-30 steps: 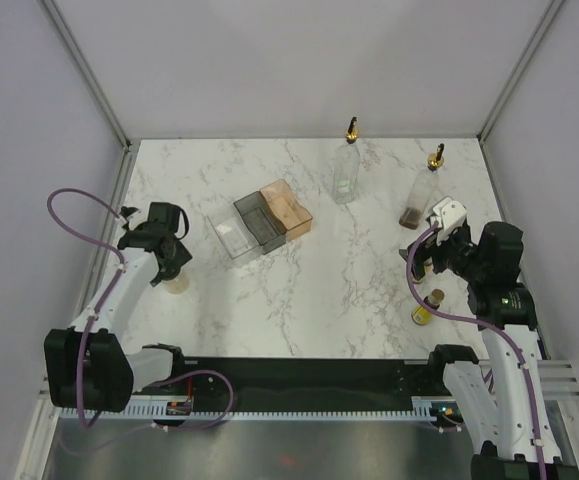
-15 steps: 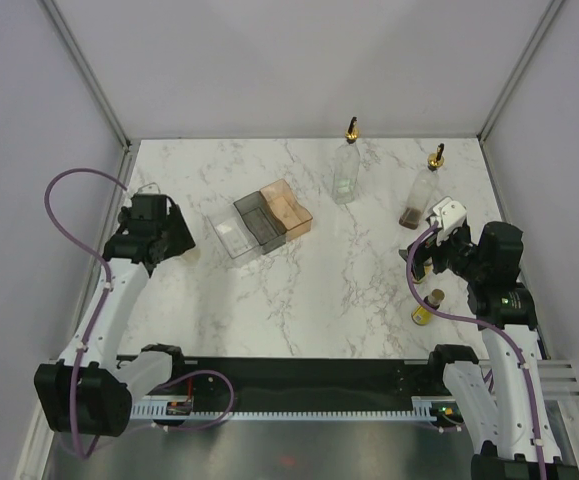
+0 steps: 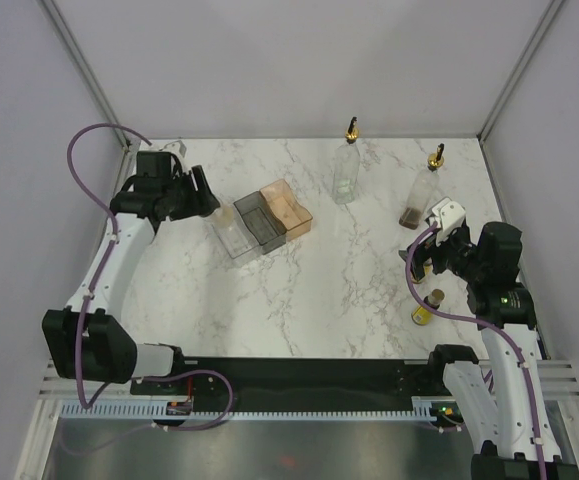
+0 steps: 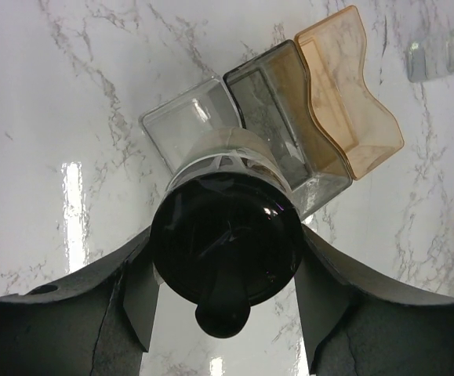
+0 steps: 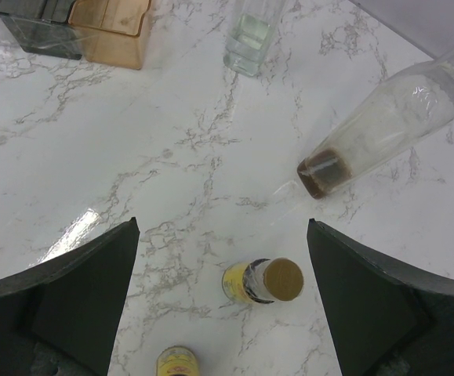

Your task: Organize the condiment bottles

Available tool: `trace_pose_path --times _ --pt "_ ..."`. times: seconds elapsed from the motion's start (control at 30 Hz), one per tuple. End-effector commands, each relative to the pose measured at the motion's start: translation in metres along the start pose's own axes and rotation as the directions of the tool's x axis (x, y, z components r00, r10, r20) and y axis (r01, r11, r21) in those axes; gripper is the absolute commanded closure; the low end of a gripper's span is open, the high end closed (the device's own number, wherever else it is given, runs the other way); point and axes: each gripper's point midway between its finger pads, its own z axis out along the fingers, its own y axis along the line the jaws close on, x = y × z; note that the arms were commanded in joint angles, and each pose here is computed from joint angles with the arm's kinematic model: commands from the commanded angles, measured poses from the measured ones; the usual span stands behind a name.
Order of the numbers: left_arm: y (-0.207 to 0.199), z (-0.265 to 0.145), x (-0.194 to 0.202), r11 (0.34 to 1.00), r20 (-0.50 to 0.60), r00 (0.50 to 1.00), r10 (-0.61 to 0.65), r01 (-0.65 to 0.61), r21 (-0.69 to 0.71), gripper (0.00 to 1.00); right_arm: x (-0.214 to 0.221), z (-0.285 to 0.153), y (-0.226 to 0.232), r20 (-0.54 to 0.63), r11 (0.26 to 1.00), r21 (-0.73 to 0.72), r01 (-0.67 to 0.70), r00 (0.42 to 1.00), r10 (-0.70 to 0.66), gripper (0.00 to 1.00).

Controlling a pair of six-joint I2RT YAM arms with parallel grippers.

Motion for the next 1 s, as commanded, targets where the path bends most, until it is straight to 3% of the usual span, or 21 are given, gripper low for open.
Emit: trace_pose_path --times 0.0,0.33,0.5,0.73,0.87,0.97 --pt "-0.026 0.003 -0.021 0.988 0.037 0.996 0.086 -0.09 0.125 0.98 -0.003 0.0 0.0 0.017 1.0 -0.009 0.029 0.999 -0.029 0.02" --pt "-0.015 0.043 -0.01 0.99 -0.056 0.991 0.118 -0.112 0.091 0.97 -0.001 0.002 -0.001 0.009 1.0 -0.008 0.03 1.0 -0.029 0.02" --pt "-0.009 0.063 -0.01 0.991 -0.082 0.988 0.129 -0.125 0.057 0.92 0.0 0.002 -0.001 0.005 1.0 -0.008 0.029 1.0 -0.029 0.02" --pt "-0.003 0.087 -0.01 0.989 -0.109 0.983 0.147 -0.148 0.003 0.7 0.001 0.002 -0.002 0.001 1.0 -0.003 0.029 1.0 -0.029 0.02" --pt "-0.003 0.094 -0.007 0.987 -0.113 0.981 0.161 -0.162 -0.003 0.63 0.0 0.002 -0.002 0.002 0.999 0.0 0.033 0.999 -0.033 0.02" --pt "-0.006 0.095 -0.007 0.983 -0.108 0.978 0.18 -0.181 -0.003 0.5 0.001 0.002 -0.002 0.001 0.999 -0.001 0.032 0.999 -0.032 0.02"
